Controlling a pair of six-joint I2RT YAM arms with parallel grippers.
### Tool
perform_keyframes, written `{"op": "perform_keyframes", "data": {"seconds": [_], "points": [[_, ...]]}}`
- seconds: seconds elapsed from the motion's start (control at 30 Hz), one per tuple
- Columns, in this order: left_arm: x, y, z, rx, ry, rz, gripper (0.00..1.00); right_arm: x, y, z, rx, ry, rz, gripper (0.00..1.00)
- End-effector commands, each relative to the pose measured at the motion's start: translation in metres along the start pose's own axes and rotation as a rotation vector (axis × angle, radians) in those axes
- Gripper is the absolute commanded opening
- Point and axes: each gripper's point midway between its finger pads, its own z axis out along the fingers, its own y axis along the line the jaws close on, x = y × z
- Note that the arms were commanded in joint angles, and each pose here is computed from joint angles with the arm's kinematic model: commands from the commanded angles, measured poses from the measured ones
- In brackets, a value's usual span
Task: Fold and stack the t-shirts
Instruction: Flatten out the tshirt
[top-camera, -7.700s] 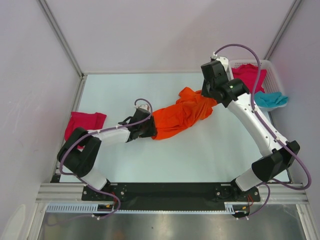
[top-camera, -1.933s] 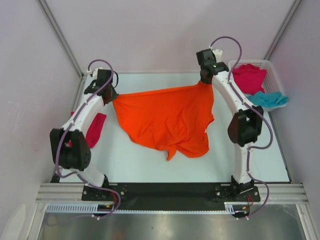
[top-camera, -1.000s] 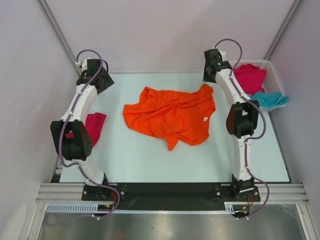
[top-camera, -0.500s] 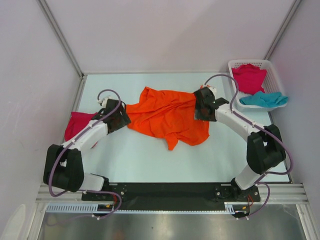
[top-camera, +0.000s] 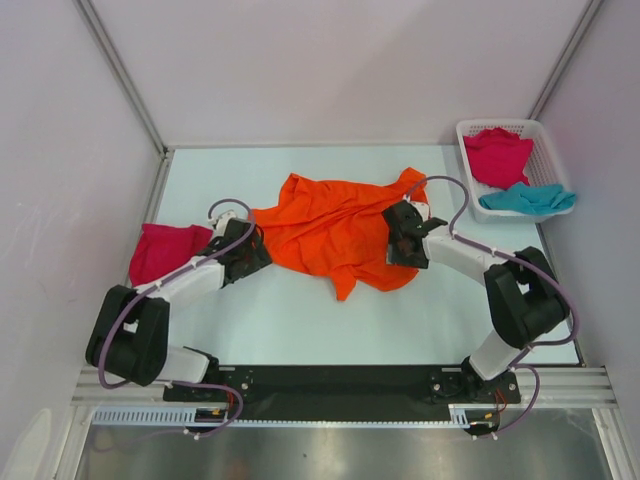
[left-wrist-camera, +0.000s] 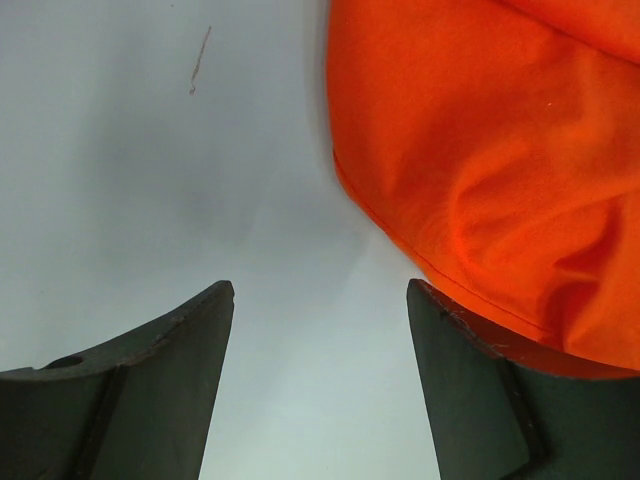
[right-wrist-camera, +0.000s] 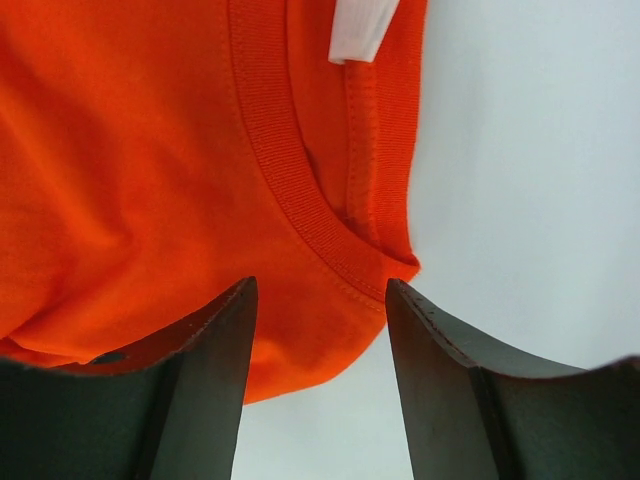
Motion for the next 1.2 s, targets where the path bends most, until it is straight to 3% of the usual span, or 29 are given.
{"op": "perform_keyframes", "data": {"seconds": [0.0,0.4,0.5,0.57,0.6,0.67,0.7,0.8,0.9,0.97,1.0,1.1,1.17], "points": [[0.000,-0.007,0.010,0.032,-0.038,-0.033,0.75,-0.003,0.015,0.006,-0.012,-0.019,0.013,0.59],[0.013,-0.018,0.028,0.064,-0.025,-0.042,0.74,0.013,0.017,0.010,0.017,0.019,-0.005,0.55],[0.020,-0.022,0.035,0.068,-0.008,-0.037,0.73,0.017,0.017,0.009,0.020,0.026,-0.007,0.45],[0.022,-0.030,0.039,0.091,-0.008,-0.038,0.72,0.020,0.018,0.008,0.022,0.032,-0.011,0.29],[0.028,-0.029,0.043,0.084,0.009,-0.037,0.70,0.021,0.019,0.007,0.016,0.035,-0.013,0.15],[0.032,-0.034,0.047,0.095,0.022,-0.039,0.69,0.022,0.020,0.006,0.012,0.040,-0.018,0.05],[0.037,-0.037,0.048,0.107,0.045,-0.050,0.68,0.020,0.022,0.003,0.008,0.034,-0.020,0.00],[0.040,-0.048,0.047,0.145,0.060,-0.073,0.66,0.018,0.024,-0.006,0.006,0.023,-0.029,0.00],[0.039,-0.063,0.044,0.180,0.056,-0.069,0.59,0.011,0.025,-0.019,0.003,-0.008,-0.030,0.00],[0.037,-0.071,0.041,0.206,0.058,-0.067,0.36,0.005,0.024,-0.027,-0.003,-0.030,-0.023,0.00],[0.037,-0.073,0.040,0.212,0.060,-0.066,0.13,0.004,0.024,-0.029,-0.004,-0.035,-0.022,0.00],[0.029,-0.082,0.033,0.246,0.046,-0.073,0.00,0.001,0.025,-0.036,-0.013,-0.051,-0.020,0.00],[0.023,-0.088,0.029,0.264,0.036,-0.074,0.00,0.000,0.025,-0.039,-0.016,-0.060,-0.020,0.00]]}}
